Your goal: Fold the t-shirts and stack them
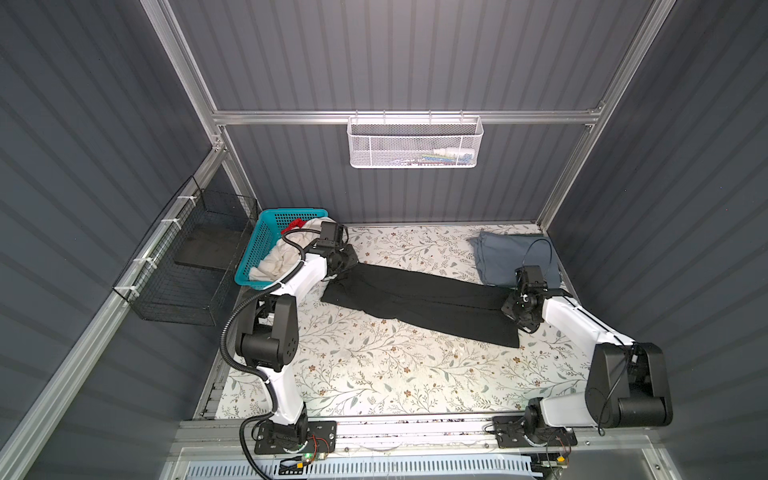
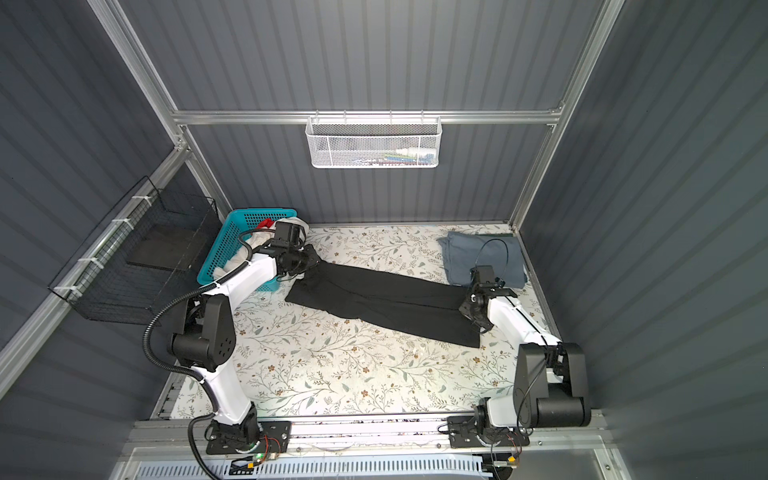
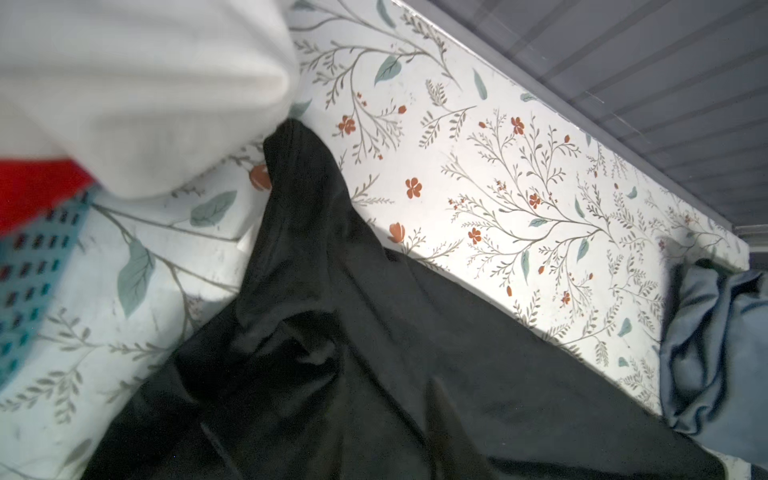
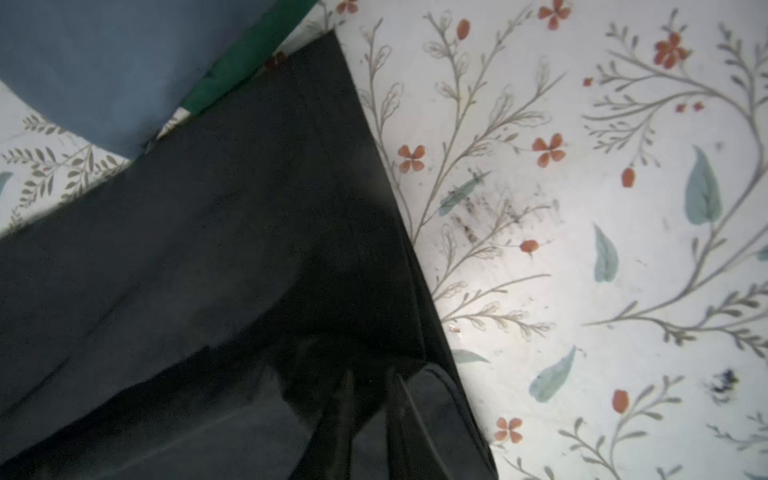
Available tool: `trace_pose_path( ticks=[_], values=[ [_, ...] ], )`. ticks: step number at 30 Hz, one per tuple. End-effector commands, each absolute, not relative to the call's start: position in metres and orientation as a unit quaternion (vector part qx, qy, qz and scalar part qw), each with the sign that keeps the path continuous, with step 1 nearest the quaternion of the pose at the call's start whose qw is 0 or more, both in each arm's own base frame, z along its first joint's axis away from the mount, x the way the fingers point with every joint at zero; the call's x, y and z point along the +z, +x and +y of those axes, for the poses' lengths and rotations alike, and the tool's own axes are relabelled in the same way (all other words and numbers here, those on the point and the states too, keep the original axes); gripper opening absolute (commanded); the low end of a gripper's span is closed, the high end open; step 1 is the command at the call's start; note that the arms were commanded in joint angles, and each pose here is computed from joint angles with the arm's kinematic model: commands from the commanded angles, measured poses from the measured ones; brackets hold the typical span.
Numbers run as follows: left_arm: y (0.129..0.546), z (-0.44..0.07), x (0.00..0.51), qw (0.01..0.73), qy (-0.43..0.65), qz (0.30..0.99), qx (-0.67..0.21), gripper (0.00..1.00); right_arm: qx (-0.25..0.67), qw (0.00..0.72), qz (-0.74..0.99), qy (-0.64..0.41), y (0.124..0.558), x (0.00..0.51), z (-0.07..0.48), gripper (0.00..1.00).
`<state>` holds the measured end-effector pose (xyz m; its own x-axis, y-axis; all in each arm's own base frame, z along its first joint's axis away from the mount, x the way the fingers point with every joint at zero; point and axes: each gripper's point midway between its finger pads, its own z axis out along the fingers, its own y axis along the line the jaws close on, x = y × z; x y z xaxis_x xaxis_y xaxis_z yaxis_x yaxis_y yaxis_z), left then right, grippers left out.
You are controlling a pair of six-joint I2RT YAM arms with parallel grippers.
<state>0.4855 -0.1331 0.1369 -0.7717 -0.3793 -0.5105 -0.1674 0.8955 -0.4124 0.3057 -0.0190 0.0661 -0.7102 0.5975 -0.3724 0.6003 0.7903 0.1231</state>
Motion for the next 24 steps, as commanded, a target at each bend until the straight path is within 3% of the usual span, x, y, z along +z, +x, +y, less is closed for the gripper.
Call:
trace_pose_path(
  ticks=[1, 4, 8, 11, 14, 24],
  values=[
    [0.49, -0.126, 0.18, 0.353, -0.131, 0.91, -0.172, 0.57, -0.031, 0.196, 0.925, 0.323, 0.294, 0.07, -0.03, 0.34],
    [0.483, -0.128, 0.196, 0.367, -0.12, 0.904, -0.182, 0.65, -0.021, 0.204, 0.924, 0.322, 0.293, 0.077, -0.028, 0.48],
    [0.463, -0.133, 0.2, 0.362, -0.108, 0.904, -0.199, 0.67, 0.04, 0.215, 0.923, 0.316, 0.295, 0.085, -0.01, 0.78],
    [0.441, -0.14, 0.196, 0.352, -0.094, 0.909, -0.202, 0.67, 0.081, 0.22, 0.922, 0.307, 0.294, 0.092, 0.005, 0.93],
    [0.418, -0.144, 0.185, 0.331, -0.09, 0.917, -0.204, 0.67, 0.09, 0.231, 0.922, 0.298, 0.289, 0.104, 0.011, 0.99],
    [0.351, -0.153, 0.121, 0.242, -0.08, 0.947, -0.197, 0.65, 0.194, 0.299, 0.908, 0.219, 0.296, 0.16, 0.067, 0.99]
  ],
)
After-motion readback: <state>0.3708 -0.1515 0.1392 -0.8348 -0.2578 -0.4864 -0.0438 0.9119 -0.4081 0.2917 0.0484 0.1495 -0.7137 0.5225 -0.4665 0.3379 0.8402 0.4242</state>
